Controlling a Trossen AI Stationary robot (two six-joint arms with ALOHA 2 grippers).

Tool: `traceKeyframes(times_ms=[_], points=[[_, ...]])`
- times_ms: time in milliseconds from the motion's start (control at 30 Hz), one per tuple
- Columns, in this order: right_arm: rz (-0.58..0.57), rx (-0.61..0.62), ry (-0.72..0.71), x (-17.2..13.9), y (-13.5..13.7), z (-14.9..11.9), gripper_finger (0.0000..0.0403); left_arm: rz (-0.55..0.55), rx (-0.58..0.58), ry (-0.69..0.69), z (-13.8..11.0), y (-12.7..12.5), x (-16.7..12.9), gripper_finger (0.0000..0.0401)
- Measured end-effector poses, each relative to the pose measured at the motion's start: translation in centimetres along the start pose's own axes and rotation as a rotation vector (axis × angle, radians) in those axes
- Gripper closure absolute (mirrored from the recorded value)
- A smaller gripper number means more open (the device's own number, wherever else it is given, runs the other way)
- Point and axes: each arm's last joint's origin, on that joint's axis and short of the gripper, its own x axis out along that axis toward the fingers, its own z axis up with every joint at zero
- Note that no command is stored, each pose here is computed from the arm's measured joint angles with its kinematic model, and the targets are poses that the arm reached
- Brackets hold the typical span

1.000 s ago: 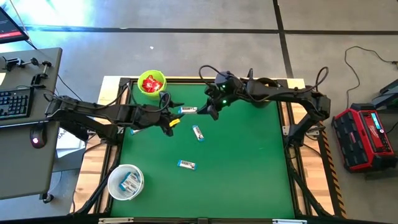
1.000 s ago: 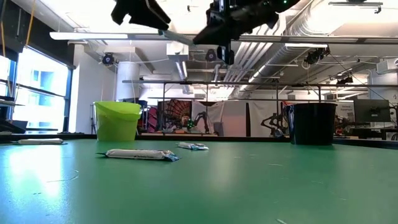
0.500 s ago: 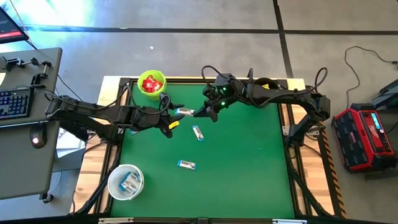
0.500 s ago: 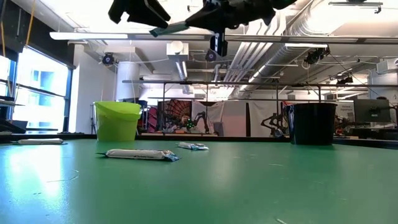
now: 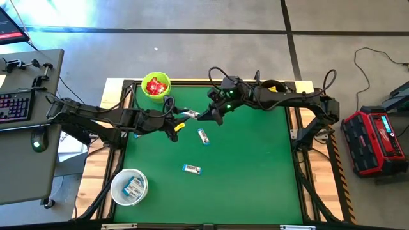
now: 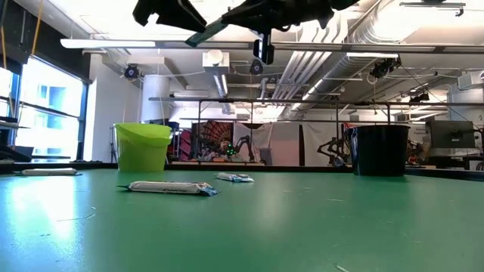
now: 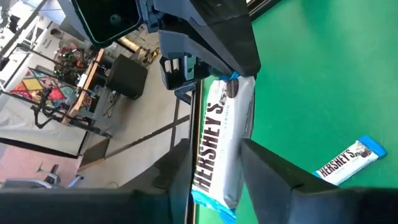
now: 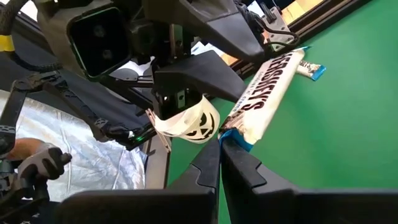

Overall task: Sort candy by brand, put in halloween buckets
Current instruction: Put the white chocolate into the white bucket

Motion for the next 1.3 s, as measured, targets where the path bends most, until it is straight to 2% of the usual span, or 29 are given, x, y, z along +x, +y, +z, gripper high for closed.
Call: traceKeyframes(times_ms=[133,267,433,733,933,1133,1300], points=[[0.001,0.023,-0.001,0.0,0.0,0.0,0.0403,-0.002,0.001,-0.003,0.1,-0.1,-0.1,0.0297],[0.005,0.059,-0.006,0.0,0.0,0.1,0.0403,-0.009,0.021,-0.011,0.2,-0.3,-0.2,0.0301],[0.031,0.075,-0.044,0.0,0.3,0.5,0.0403,0.01,0.02,0.0,0.3,-0.4,-0.3,0.0281],[0.07,0.122,-0.092,-0.1,0.7,1.1,0.0403,0.012,-0.082,0.003,0.2,-0.4,-0.3,0.0227],[0.079,0.158,-0.109,-0.1,0.8,1.2,0.0403,0.054,-0.156,0.037,0.2,-0.6,0.1,0.0212],[0.083,0.172,-0.113,-0.1,0.8,1.3,0.0403,0.08,-0.127,0.092,0.2,-1.6,1.3,0.0218],[0.08,0.178,-0.113,-0.1,0.8,1.3,0.0403,0.109,-0.124,0.089,0.6,-2.0,1.1,0.0256]])
